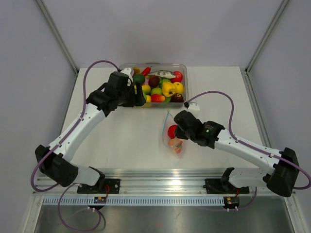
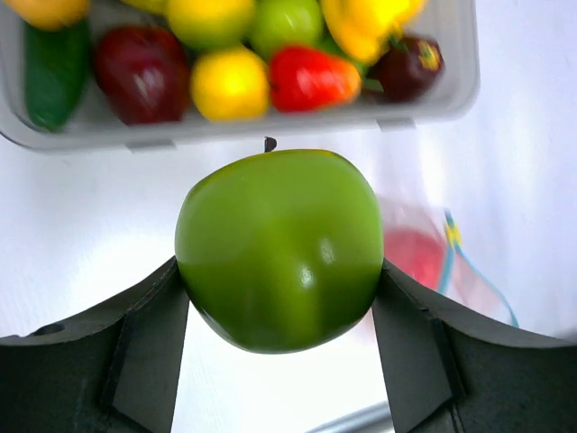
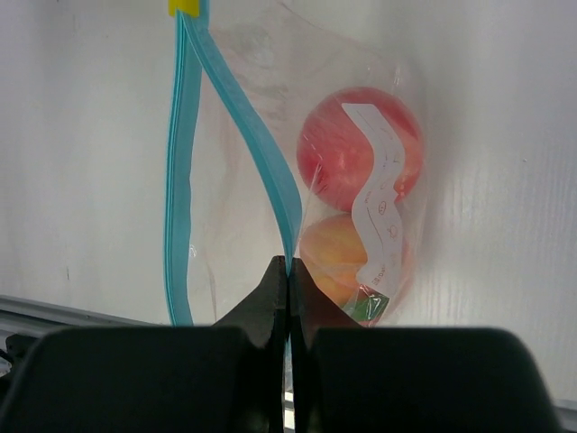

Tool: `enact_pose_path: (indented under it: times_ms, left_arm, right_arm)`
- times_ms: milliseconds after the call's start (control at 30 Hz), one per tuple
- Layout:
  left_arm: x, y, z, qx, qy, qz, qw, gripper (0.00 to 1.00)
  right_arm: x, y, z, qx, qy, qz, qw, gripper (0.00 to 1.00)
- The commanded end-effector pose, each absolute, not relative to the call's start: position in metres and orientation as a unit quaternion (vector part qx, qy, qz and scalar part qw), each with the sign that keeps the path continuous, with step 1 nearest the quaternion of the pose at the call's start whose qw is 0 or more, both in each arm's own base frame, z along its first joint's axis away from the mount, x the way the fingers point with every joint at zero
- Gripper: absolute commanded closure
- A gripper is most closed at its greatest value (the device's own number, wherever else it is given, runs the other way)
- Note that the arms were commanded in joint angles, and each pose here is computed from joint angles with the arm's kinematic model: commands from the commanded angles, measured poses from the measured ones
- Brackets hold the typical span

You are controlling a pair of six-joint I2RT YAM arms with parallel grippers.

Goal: Place the food in the zip-top bag and seal the zipper
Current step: Pick up the fake fruit from the bin, then place the fake fruit in the zipper food storage bag.

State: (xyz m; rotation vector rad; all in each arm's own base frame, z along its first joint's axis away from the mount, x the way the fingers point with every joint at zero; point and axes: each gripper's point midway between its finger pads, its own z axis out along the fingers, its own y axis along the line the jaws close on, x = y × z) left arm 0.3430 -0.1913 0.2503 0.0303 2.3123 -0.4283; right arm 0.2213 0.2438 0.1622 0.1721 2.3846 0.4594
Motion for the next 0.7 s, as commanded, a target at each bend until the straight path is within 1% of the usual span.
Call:
enact_pose_path:
  times_ms: [0, 100, 133, 167, 367, 600, 667]
  left_arm:
    - [0.303, -0.215, 0.255, 0.061, 0.896, -0.235, 0.371, 0.55]
    - [0.269, -0.234, 0.255, 0.084, 0.886, -0.300, 0.344, 0.55]
    - [0.258, -0.248, 0.262, 0.098, 0.871, -0.346, 0.333, 0.55]
    - [0.250, -0.253, 0.261, 0.104, 0.866, -0.366, 0.325, 0.55]
    - [0.214, -0.285, 0.263, 0.136, 0.841, -0.442, 0.282, 0.55]
    - [0.205, -0.318, 0.257, 0.147, 0.826, -0.482, 0.251, 0.55]
    - [0.212, -0.322, 0.245, 0.140, 0.837, -0.469, 0.247, 0.55]
  right_arm:
    - [0.235, 0.255, 0.172, 0.074, 0.908, 0.190, 0.365, 1.00]
    - [0.241, 0.261, 0.176, 0.074, 0.906, 0.194, 0.370, 1.00]
    - [0.242, 0.264, 0.173, 0.075, 0.906, 0.194, 0.368, 1.00]
    - [0.243, 0.266, 0.174, 0.075, 0.905, 0.198, 0.368, 1.00]
    - [0.246, 0.277, 0.177, 0.076, 0.904, 0.214, 0.363, 1.00]
    - [0.241, 0.271, 0.187, 0.084, 0.898, 0.225, 0.368, 1.00]
    - [0.240, 0.268, 0.189, 0.086, 0.896, 0.229, 0.370, 1.00]
